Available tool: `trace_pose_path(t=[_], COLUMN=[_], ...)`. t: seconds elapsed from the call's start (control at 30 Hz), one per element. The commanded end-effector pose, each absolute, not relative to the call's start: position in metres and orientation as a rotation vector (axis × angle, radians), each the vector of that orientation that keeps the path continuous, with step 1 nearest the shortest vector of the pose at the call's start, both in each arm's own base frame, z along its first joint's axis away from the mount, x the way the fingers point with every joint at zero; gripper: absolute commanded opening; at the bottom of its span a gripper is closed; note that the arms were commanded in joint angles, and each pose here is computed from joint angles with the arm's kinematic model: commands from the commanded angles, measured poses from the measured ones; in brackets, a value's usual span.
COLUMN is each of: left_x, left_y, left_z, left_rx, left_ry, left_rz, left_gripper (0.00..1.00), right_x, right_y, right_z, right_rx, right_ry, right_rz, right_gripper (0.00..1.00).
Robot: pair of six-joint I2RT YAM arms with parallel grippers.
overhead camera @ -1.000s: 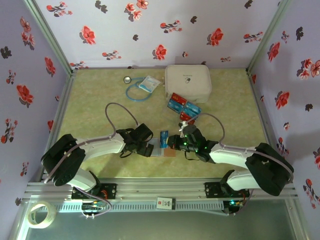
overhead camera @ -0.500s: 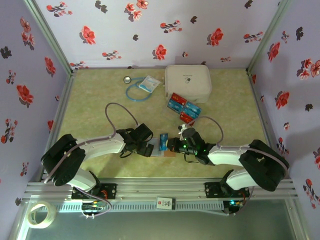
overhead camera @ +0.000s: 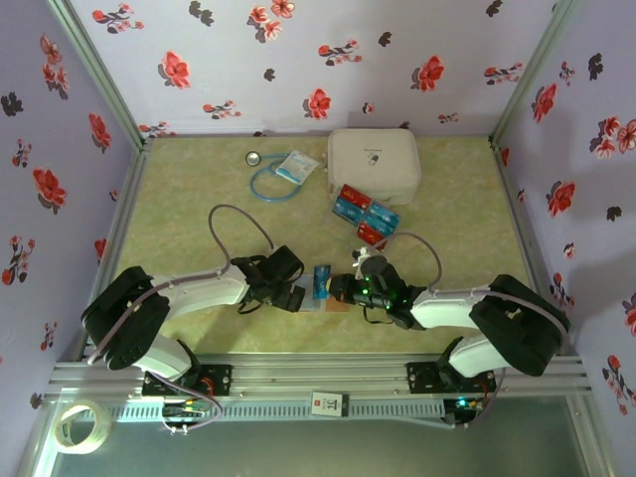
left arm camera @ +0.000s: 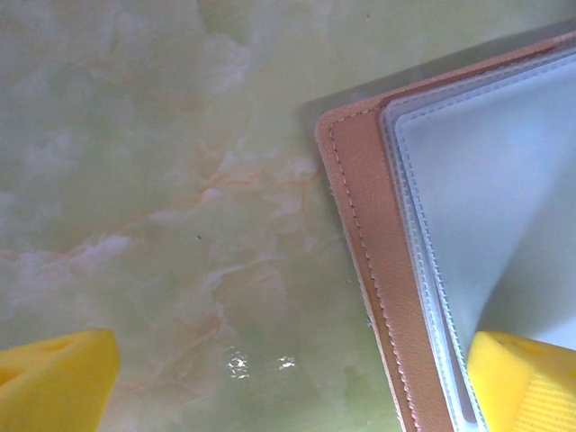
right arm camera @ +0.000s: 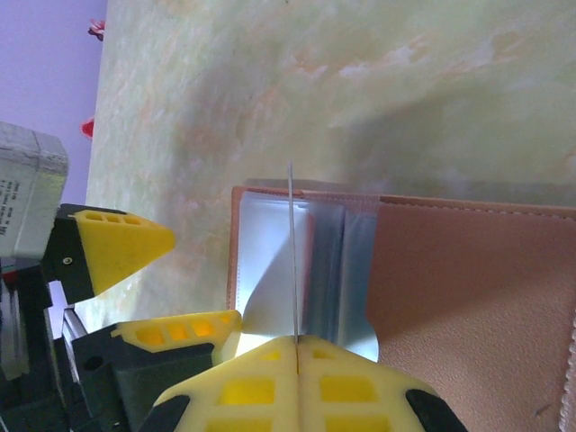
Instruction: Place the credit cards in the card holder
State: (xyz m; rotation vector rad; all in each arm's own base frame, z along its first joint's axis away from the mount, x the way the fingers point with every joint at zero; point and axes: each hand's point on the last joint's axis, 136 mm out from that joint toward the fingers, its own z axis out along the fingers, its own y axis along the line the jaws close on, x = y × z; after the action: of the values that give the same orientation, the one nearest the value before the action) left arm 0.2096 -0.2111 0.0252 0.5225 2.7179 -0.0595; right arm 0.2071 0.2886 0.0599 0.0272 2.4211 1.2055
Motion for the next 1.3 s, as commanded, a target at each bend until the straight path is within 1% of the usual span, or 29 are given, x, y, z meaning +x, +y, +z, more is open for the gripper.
trace_pose_path(t=[0.0,1.27], left_x=[0.201,0.199], left_y=[-0.193,-0.191], left_z=[0.019,0.015], left_rx=[0.514,0.511], left_ry=[2.747,2.75], left_rz=[0.033,0.033], left_gripper=[1.0,1.0], right_x=[0.205,0.199], right_y=[0.288,0.277], right_z=[0.055,0.039], right_rx=[0.049,0.081], right_ry=[2.42,2.435], right_rz=[1.207,1.179], right_gripper=[0.0,0.0])
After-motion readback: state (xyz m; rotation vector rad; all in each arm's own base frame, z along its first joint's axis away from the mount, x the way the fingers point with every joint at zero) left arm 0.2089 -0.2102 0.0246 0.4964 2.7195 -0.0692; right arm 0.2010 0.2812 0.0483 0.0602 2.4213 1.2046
